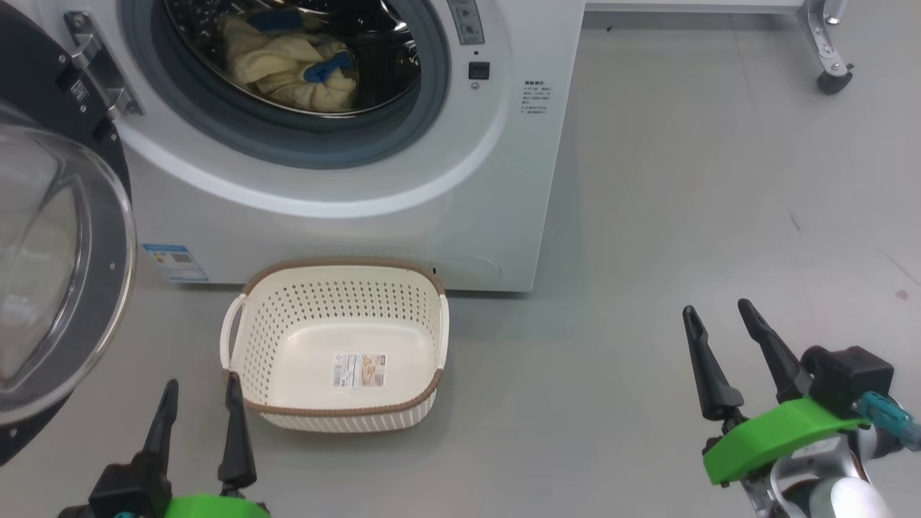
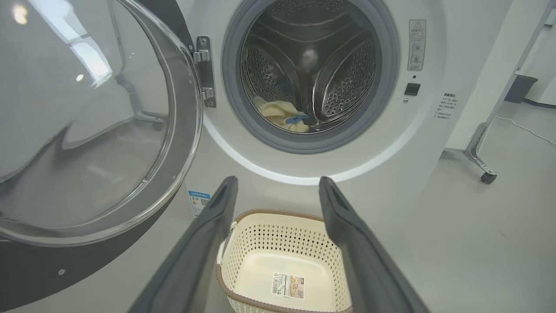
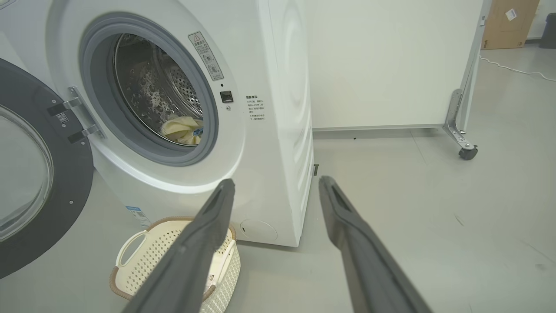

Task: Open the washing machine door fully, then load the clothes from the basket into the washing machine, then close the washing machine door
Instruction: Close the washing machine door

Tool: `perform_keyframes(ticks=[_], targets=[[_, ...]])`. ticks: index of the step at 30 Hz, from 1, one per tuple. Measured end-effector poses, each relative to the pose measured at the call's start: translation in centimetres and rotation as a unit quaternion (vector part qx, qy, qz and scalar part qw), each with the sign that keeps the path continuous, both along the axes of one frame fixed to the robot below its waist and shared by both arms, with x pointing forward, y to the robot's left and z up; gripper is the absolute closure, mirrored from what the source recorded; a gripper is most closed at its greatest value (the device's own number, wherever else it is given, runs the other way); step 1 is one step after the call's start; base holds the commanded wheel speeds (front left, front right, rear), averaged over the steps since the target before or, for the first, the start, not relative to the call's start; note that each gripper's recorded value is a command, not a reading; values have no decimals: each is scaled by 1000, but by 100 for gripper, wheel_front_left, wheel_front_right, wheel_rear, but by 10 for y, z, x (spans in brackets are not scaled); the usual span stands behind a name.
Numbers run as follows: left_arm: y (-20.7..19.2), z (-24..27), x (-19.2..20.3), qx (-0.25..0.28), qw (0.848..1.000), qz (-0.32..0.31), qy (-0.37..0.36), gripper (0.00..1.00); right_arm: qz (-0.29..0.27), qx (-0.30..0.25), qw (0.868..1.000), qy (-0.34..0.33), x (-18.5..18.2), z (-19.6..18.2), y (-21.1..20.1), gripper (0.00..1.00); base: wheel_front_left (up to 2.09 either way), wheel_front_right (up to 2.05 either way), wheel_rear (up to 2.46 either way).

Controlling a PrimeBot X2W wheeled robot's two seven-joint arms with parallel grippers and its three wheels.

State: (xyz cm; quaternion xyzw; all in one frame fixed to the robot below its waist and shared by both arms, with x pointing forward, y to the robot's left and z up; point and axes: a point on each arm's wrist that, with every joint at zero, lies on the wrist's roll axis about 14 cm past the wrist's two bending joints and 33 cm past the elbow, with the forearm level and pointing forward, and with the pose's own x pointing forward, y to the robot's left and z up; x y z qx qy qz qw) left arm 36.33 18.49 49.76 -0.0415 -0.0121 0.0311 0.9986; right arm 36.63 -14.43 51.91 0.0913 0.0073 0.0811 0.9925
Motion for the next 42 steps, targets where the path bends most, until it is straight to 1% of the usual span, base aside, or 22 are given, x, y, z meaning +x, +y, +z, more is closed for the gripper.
perform_keyframes(ticks=[6,12,35,42], targets=[[-1,-1,0,1,1000,-2,2,0,0,3,1000,3,0,-2,0,0,-165,165,0],[-3,1,1,-1,1000,-6,-2,0,-2,3,1000,6,0,-4,-1,0,-84,84,0],[-1,5,-4,3,1000,-4,-8,0,4,6,1000,6,2,-5,3,0,-3,3,0],[19,9,-16,6,1000,26,-13,0,28,7,1000,10,10,-9,18,0,0,0,0]])
